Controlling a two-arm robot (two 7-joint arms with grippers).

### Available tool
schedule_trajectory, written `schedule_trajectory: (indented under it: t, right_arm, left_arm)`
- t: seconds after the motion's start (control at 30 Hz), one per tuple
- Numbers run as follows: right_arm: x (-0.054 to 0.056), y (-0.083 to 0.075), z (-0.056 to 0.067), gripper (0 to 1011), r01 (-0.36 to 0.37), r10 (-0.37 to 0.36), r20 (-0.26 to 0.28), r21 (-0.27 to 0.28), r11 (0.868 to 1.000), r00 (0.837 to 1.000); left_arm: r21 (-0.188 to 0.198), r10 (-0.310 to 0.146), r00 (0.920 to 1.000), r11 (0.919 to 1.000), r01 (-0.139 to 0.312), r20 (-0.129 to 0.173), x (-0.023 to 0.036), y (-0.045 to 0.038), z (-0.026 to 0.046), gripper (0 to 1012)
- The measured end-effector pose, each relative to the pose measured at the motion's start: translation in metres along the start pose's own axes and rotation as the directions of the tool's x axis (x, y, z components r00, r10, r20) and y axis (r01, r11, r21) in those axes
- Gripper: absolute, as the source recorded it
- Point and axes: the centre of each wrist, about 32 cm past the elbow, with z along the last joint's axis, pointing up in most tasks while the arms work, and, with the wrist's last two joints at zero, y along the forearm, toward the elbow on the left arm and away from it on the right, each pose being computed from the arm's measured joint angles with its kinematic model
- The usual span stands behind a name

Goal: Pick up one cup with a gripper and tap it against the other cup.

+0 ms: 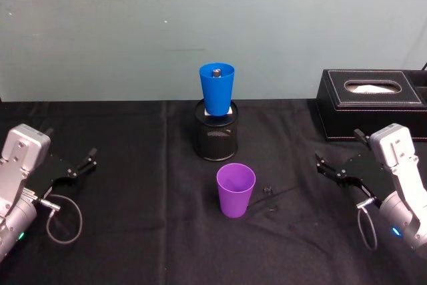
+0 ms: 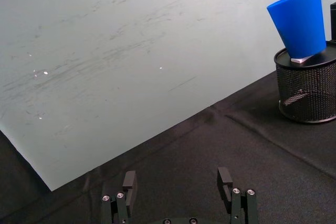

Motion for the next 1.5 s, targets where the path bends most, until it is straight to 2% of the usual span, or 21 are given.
schedule_trajectory:
  t: [1.23, 1.43, 1.5]
  right_arm:
    - [0.0, 0.0, 0.0, 1003, 0.0, 0.0, 0.0, 0.0, 1.0, 1.0]
    - [0.0046, -0.0013, 0.0054, 1003, -0.002, 0.002, -0.008, 0.067, 0.998, 1.0]
    - [0.006, -0.0049, 0.0065, 1003, -0.011, 0.014, -0.028, 0.092, 0.996, 1.0]
  left_arm:
    - [0.0, 0.0, 1.0, 1.0, 0.0, 0.0, 0.0, 0.0, 0.0, 1000]
    - [0.0, 0.0, 1.0, 1.0, 0.0, 0.0, 0.0, 0.0, 0.0, 1000]
    - [0.0, 0.0, 1.0, 1.0, 0.0, 0.0, 0.0, 0.0, 0.0, 1000]
